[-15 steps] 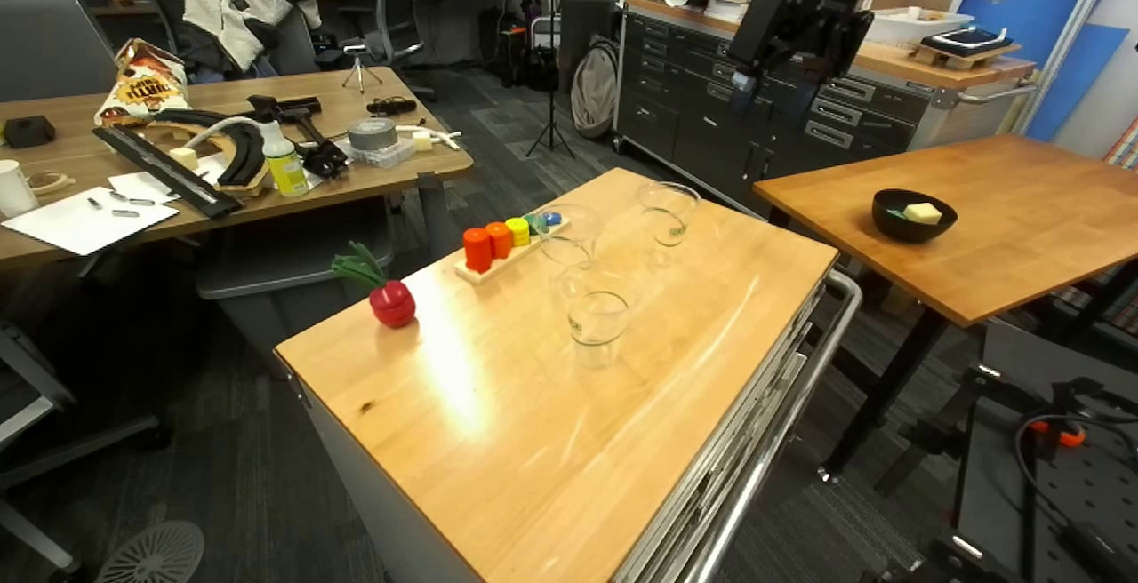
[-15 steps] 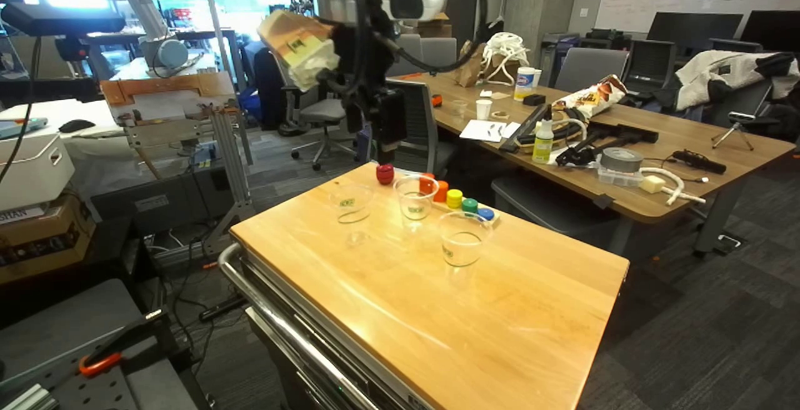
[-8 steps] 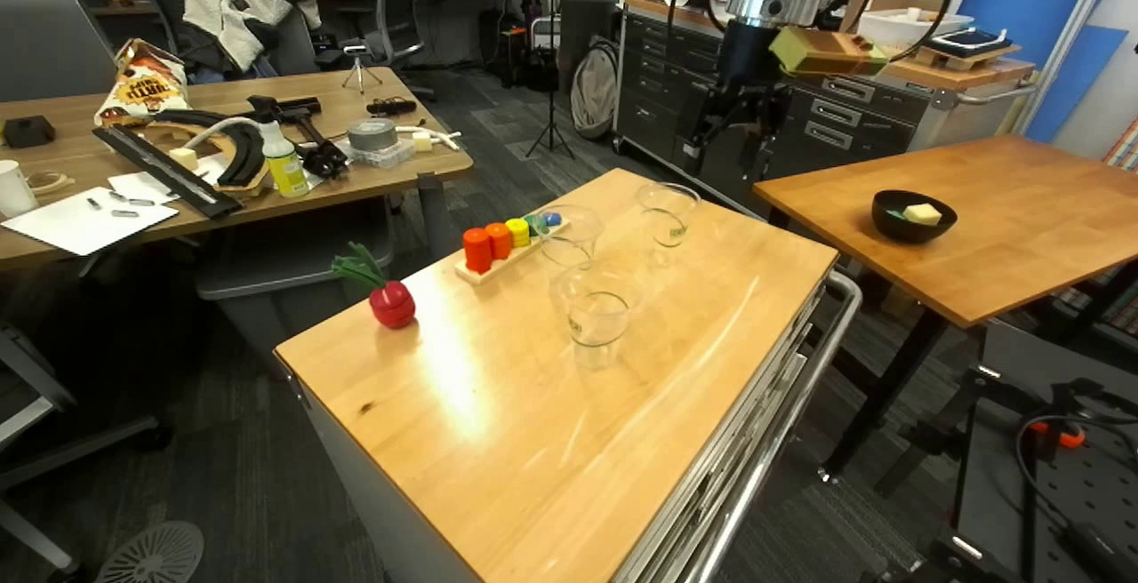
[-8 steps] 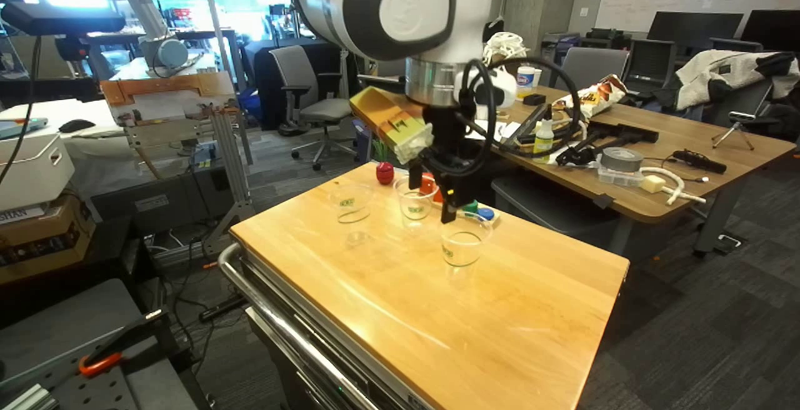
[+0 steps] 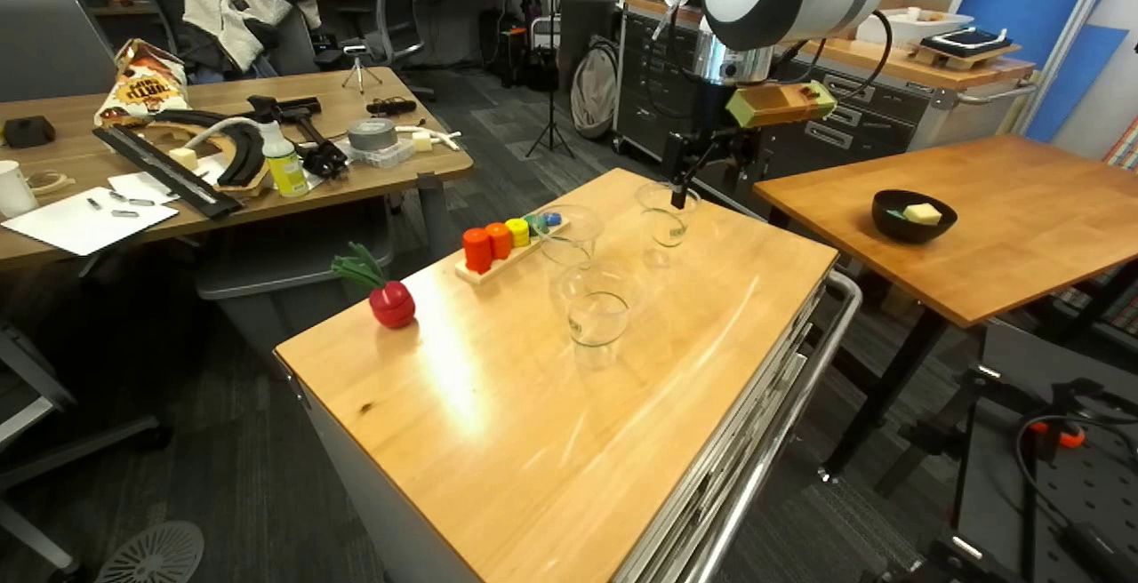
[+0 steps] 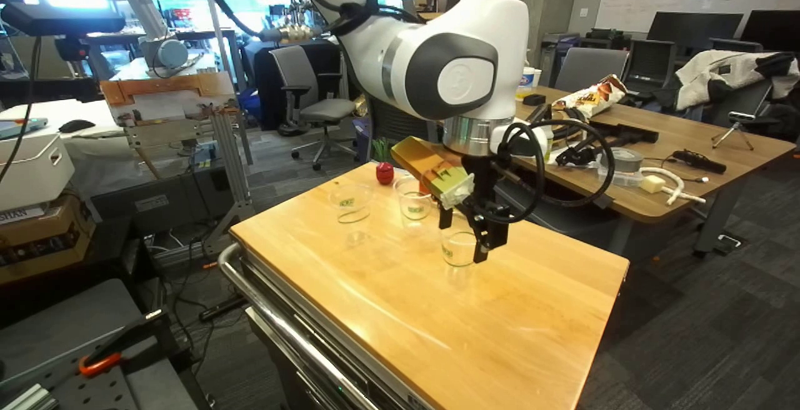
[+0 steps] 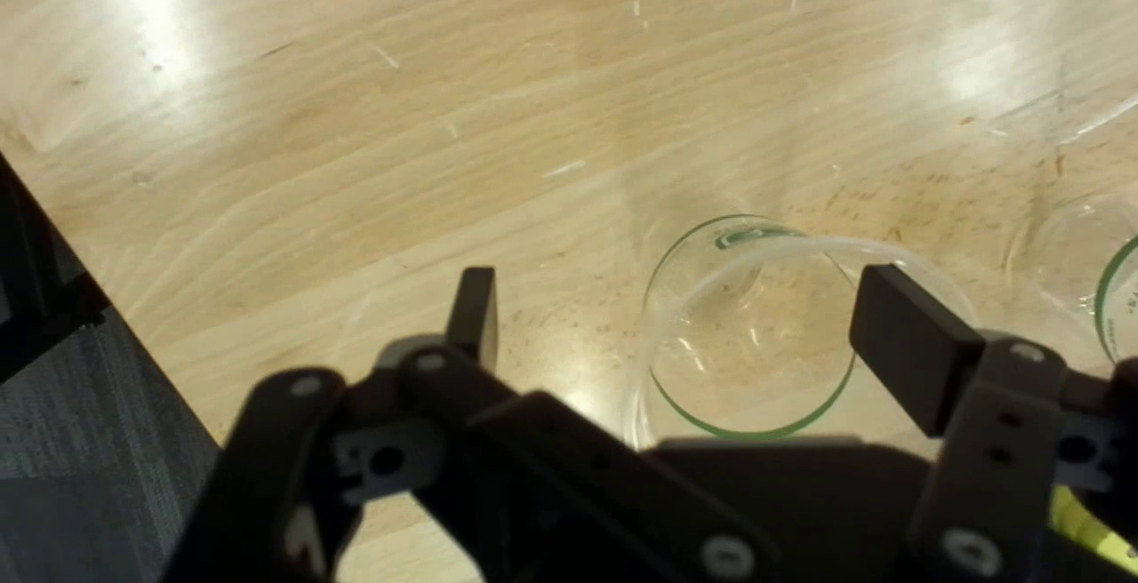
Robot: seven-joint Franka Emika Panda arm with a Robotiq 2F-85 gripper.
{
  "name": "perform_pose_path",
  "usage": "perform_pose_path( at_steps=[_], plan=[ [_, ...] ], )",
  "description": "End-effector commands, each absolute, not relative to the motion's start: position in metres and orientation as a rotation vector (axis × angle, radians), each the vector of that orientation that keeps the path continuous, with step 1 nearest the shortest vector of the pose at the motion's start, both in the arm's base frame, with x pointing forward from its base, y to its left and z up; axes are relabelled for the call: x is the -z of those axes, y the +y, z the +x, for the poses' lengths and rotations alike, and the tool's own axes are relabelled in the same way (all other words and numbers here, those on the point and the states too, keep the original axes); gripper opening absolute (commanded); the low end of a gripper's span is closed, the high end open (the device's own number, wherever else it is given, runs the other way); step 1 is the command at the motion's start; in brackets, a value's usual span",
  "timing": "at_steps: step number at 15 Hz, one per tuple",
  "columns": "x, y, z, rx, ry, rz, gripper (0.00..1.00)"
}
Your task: Stack the clear cups together
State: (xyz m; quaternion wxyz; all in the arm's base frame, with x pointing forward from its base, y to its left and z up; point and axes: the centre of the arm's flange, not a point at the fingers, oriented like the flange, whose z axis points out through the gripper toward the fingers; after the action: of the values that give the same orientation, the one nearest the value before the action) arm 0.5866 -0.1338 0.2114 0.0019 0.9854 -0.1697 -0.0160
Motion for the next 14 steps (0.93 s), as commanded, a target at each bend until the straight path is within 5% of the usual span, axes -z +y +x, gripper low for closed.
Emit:
perform_pose_path(
  at_steps=[1,9,12,14],
  plan=[
    [-0.197,-0.142,0.6,0.054,-0.553,3.081,0.74],
    [-0.203,-0.143,0.612,-0.102,-0.665,3.107,0.11],
    [-0.207,-0.139,0.615,-0.151,-0.676,3.119,0.01],
    [-0.211,-0.134,0.618,-0.166,-0.682,3.133,0.03]
  ],
)
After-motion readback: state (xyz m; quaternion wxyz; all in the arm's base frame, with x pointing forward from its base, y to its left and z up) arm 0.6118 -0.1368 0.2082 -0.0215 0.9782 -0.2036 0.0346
